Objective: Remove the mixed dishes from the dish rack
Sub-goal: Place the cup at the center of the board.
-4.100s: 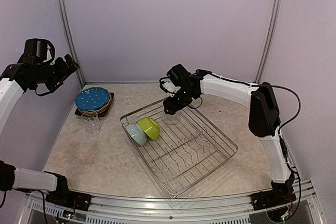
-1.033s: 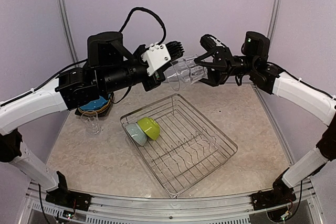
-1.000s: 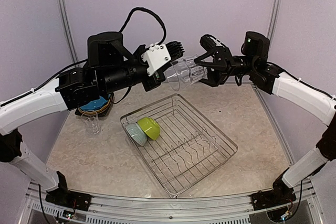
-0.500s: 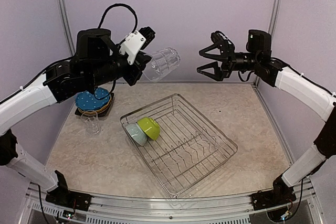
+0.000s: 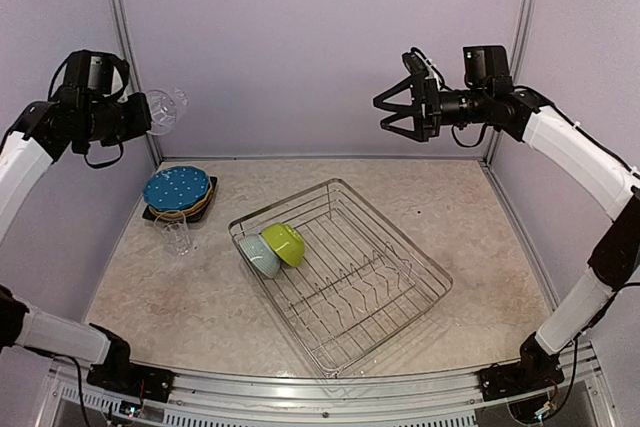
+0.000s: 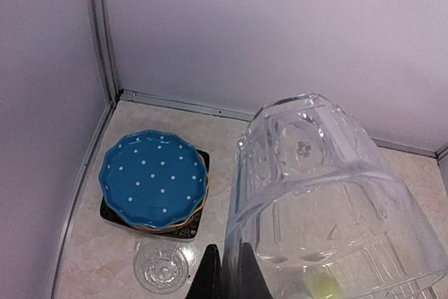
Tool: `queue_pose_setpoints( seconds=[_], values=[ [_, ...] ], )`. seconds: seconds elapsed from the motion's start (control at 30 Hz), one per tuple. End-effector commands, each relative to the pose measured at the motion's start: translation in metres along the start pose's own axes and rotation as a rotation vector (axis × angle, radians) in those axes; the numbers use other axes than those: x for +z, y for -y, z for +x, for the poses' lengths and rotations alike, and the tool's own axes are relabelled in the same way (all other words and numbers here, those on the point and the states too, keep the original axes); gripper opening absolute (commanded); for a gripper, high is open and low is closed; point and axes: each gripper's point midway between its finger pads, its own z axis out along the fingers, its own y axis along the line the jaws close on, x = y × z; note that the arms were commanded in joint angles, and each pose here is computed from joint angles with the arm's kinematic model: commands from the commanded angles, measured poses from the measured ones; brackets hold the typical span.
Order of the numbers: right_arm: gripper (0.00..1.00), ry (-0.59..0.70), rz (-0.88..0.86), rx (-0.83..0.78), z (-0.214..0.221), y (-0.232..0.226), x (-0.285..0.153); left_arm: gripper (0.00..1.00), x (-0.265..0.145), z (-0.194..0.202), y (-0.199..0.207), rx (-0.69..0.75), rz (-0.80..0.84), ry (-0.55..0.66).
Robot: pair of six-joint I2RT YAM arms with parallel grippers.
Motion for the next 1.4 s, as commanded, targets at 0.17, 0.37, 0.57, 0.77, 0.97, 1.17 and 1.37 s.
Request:
queue_pose_setpoints(
  seconds=[0.17, 0.37, 0.57, 0.77, 0.97, 1.17, 1.37],
  values=[
    [0.99, -0.047, 0.112, -0.014, 0.017, 0.031, -0.001, 0.0, -0.02, 0.062, -0.105, -0.52, -0.15, -0.199],
    [0.99, -0.058, 0.134, -0.016, 0.021, 0.037, -0.001, 0.0, -0.013, 0.1, -0.144, -0.687, -0.271, -0.301],
    [0.99, -0.072, 0.153, -0.016, 0.026, 0.042, -0.002, 0.0, 0.001, 0.138, -0.175, -0.857, -0.407, -0.41],
    [0.99, -0.082, 0.177, -0.02, 0.029, 0.048, -0.002, 0.0, 0.024, 0.169, -0.194, -0.963, -0.512, -0.518],
    [0.99, -0.094, 0.204, -0.02, 0.031, 0.055, -0.002, 0.0, 0.057, 0.21, -0.204, -1.058, -0.583, -0.68],
    [0.99, -0.105, 0.223, -0.025, 0.032, 0.058, -0.003, 0.0, 0.083, 0.234, -0.206, -1.121, -0.577, -0.74],
    [0.99, -0.106, 0.249, -0.031, 0.034, 0.059, -0.006, 0.0, 0.097, 0.258, -0.206, -1.152, -0.587, -0.813]
  ],
)
